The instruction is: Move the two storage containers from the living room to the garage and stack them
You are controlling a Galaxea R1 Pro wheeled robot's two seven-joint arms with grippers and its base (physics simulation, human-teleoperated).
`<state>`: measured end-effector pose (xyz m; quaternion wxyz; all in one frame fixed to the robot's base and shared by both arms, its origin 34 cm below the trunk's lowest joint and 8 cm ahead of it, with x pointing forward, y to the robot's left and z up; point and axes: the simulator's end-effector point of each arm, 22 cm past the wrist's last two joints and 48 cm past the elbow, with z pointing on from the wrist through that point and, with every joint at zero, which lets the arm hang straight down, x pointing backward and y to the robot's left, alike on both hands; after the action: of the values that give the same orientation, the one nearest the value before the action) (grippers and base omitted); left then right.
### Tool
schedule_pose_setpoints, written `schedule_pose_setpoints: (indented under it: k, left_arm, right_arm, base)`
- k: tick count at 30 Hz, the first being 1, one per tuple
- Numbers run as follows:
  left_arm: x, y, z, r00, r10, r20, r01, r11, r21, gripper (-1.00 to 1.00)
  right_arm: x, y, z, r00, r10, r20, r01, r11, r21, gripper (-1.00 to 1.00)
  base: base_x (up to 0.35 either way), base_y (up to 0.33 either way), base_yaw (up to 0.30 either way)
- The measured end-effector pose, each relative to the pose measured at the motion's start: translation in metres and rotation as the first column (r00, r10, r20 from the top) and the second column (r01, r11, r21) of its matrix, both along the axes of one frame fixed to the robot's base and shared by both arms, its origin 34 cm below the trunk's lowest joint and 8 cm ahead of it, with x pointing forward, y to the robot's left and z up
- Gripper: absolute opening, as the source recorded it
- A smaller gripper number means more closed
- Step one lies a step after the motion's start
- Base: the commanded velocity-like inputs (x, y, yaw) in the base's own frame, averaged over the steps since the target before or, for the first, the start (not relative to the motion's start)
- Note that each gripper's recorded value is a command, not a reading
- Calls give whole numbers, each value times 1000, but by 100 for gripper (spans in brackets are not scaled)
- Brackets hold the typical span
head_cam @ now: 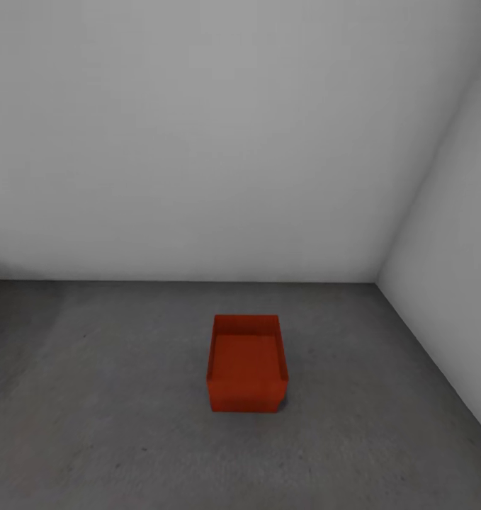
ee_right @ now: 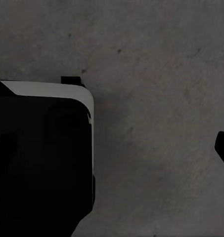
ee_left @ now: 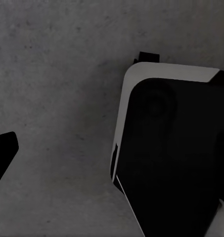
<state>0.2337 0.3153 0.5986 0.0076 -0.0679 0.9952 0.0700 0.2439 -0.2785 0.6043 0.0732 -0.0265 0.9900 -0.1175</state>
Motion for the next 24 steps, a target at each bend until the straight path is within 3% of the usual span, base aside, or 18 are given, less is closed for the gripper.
schedule_pose_setpoints:
  k: [24]
  left_arm:
    - [15, 0, 5, 999, 0, 38, 0, 1000, 0, 100]
  right_arm:
    - [15, 1, 5, 999, 1, 38, -1, 1000, 1, 100]
  base:
    - [0, 0, 0]
